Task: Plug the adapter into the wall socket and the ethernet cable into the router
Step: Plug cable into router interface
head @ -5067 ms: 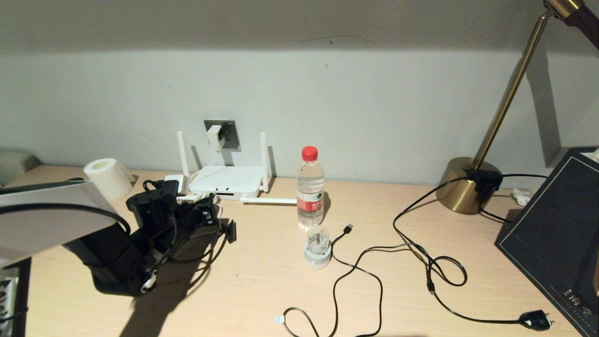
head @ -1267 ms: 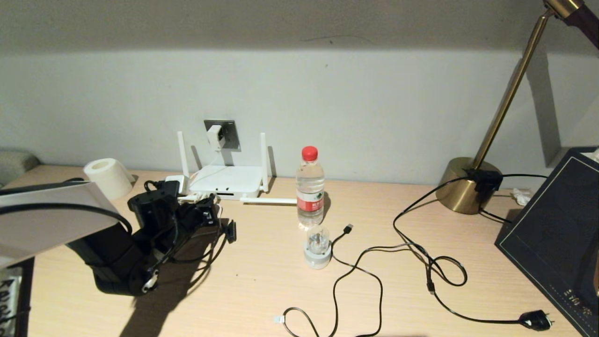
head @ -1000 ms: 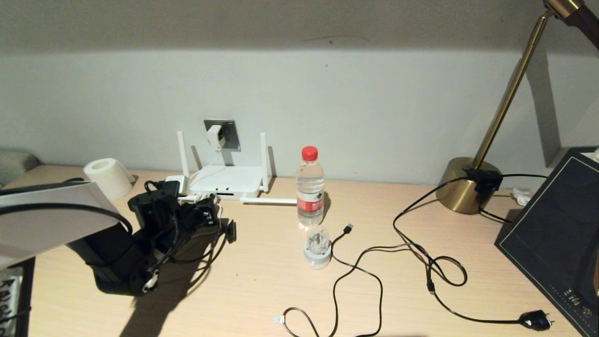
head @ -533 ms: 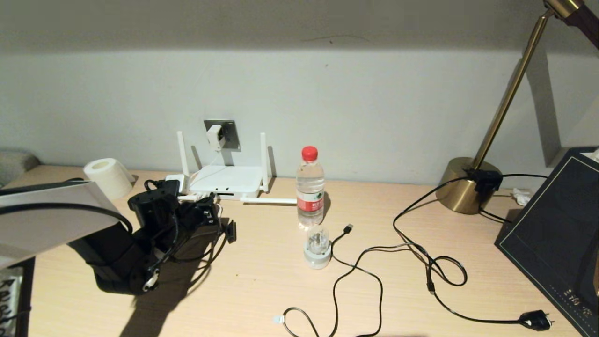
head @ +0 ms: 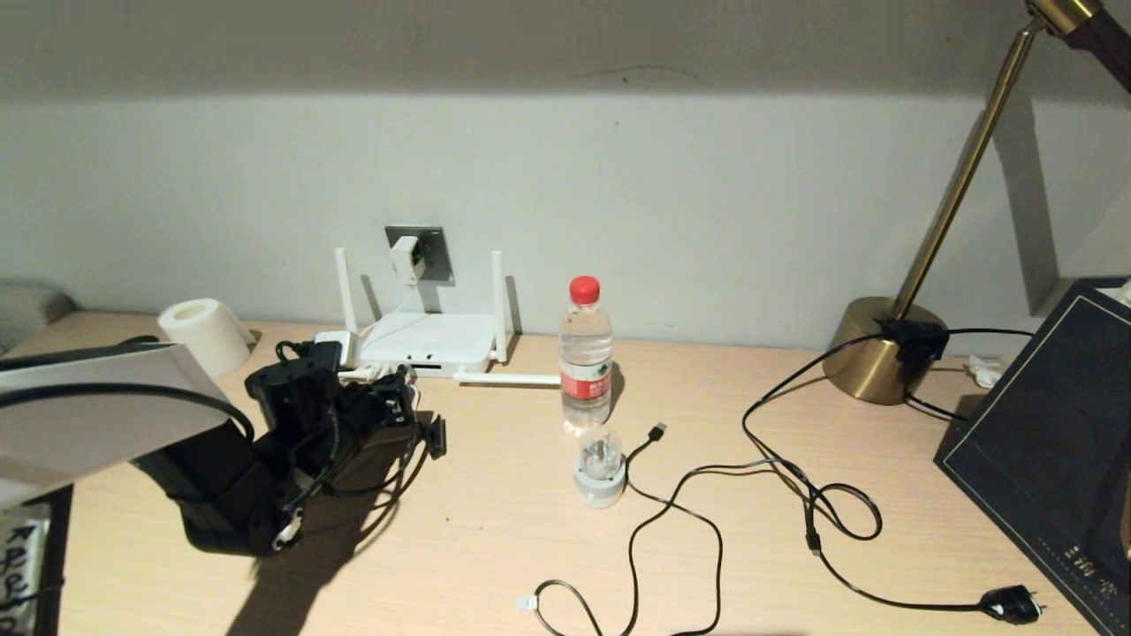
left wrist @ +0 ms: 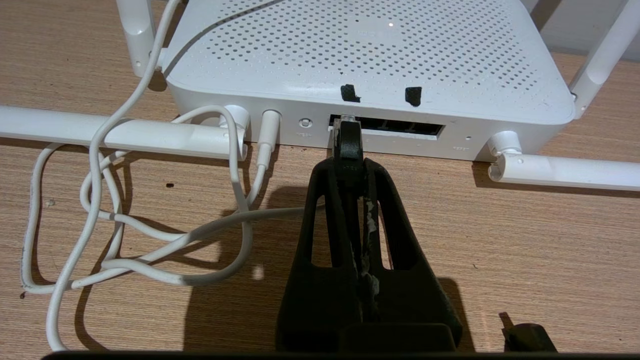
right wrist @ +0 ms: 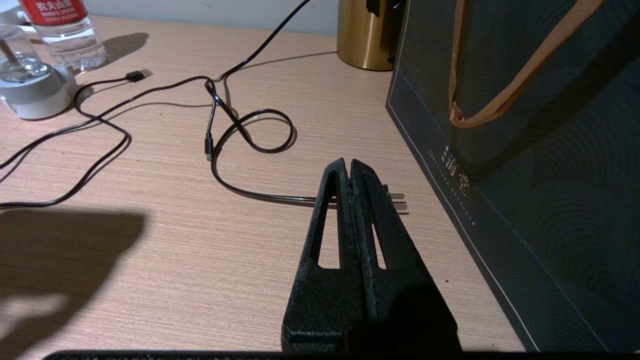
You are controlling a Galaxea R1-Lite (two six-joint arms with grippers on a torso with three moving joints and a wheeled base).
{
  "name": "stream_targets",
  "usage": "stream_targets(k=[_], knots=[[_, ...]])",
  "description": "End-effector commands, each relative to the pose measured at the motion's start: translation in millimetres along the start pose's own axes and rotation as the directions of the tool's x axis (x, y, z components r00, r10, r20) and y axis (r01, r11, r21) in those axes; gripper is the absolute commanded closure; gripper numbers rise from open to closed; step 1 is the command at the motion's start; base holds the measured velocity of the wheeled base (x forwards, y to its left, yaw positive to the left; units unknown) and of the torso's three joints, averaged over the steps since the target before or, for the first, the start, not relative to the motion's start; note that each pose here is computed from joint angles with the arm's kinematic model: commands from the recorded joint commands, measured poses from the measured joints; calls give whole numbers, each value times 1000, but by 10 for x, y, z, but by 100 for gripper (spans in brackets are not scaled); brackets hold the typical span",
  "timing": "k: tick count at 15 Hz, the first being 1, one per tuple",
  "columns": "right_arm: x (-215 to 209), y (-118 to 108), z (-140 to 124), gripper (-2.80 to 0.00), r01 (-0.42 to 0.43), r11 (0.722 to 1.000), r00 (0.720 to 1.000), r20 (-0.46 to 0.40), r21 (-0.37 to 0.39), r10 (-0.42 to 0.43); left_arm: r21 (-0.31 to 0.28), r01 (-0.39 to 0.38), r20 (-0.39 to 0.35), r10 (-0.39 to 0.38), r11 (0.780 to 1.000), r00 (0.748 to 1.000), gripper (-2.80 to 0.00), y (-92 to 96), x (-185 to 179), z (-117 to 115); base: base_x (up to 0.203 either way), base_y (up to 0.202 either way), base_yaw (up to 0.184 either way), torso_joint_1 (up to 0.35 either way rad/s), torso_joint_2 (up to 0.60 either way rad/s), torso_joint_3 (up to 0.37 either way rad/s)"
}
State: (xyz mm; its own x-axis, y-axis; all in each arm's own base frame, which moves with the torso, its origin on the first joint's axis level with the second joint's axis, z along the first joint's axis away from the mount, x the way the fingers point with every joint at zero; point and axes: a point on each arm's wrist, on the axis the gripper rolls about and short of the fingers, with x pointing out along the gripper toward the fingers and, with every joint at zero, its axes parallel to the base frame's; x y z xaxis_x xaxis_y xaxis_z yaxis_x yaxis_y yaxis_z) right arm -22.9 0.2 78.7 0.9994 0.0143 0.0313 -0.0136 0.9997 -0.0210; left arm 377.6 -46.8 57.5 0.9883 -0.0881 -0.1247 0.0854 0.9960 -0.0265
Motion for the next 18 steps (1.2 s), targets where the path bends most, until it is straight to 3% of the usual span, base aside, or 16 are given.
stream_targets(k=[1,18], knots=[[6,1,-25,0,-1,1000,1000,-8,-1,1,-1,0,7,0,1000,1000,0,-1,11,-1,0,0,0,0,0,0],[6,1,-25,0,-1,1000,1000,-8,-1,1,-1,0,9,0,1000,1000,0,-3,84,-41,0,0,0,0,0,0]])
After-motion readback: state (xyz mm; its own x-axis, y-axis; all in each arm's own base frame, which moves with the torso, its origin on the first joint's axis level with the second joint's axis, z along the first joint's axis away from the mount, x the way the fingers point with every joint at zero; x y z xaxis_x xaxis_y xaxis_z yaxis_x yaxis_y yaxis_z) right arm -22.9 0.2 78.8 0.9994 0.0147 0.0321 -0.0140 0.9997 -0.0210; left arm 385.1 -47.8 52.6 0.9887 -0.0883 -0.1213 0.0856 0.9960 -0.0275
